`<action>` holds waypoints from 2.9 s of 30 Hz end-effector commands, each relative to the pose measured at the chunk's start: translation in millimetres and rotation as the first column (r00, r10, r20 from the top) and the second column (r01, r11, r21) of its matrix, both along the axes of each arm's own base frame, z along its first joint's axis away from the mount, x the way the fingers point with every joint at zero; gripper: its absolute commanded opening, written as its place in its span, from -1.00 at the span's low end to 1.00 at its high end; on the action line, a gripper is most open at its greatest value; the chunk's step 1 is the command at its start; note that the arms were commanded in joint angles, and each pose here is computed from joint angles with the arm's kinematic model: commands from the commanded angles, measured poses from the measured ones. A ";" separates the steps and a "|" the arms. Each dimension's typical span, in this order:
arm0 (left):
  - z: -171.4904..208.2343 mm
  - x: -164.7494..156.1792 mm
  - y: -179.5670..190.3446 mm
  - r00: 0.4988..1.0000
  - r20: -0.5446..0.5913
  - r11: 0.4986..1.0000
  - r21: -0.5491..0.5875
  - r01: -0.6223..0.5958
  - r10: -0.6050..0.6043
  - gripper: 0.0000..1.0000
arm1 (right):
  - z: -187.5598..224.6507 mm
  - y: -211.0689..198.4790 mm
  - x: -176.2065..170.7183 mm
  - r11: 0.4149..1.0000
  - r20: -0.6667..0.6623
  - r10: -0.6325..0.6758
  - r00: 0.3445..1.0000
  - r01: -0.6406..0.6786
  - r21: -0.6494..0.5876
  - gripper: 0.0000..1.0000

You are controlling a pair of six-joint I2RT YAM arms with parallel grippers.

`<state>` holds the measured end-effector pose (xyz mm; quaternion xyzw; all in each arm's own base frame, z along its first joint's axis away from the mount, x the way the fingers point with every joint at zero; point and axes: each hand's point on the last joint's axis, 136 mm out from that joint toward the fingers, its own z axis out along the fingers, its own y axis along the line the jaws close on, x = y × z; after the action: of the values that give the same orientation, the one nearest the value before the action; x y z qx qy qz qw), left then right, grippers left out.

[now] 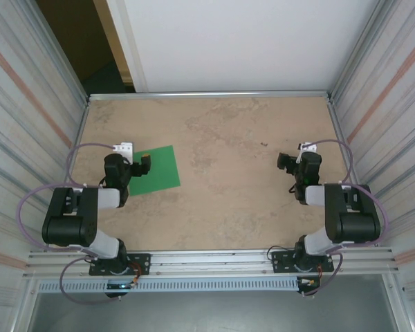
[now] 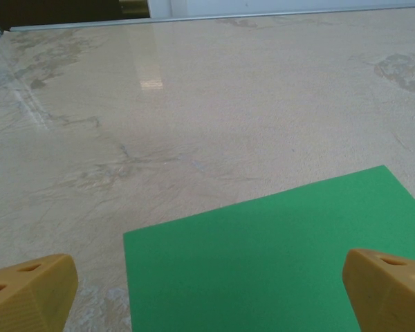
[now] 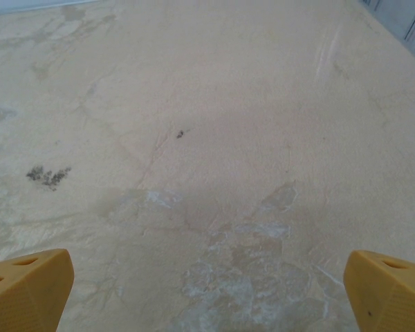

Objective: Fold a paper plane with a square sheet of paper (pick it up from the middle)
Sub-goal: Move the square sheet of paper to the center of the table, then first fold in half a square sheet of paper at the center of the table.

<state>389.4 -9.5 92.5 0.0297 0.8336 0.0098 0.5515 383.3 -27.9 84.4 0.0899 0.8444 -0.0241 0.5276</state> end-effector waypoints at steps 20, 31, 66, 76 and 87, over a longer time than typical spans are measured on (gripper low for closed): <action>40.8 -2.4 -67.8 0.900 -0.392 0.685 -0.710 -0.163 -0.193 0.97 | 69.4 98.5 56.4 0.836 -0.431 0.168 0.886 0.104 0.540 0.98; -23.0 -0.1 -50.6 0.766 -0.632 0.767 -0.547 -0.334 -0.117 0.96 | 36.9 192.8 43.5 0.738 -0.455 0.402 0.794 0.014 0.675 0.98; -44.8 -72.1 -237.3 0.502 -0.780 0.727 -0.582 -0.364 -0.372 0.52 | 4.1 277.1 -45.9 0.742 -0.540 0.504 0.674 -0.019 0.670 0.50; -28.2 -84.9 -207.1 0.526 -0.750 0.791 -0.573 -0.213 -0.401 0.49 | -16.4 308.6 -75.4 0.742 -0.578 0.556 0.597 -0.044 0.669 0.19; -47.7 -90.1 -212.0 0.487 -0.757 0.782 -0.586 -0.212 -0.435 0.45 | -32.8 316.8 -79.2 0.758 -0.622 0.556 0.551 -0.028 0.652 -0.02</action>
<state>304.7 -220.5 50.3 -0.1028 0.9444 -0.3091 0.0456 307.3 284.8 53.2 0.0711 0.9523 0.2912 0.0580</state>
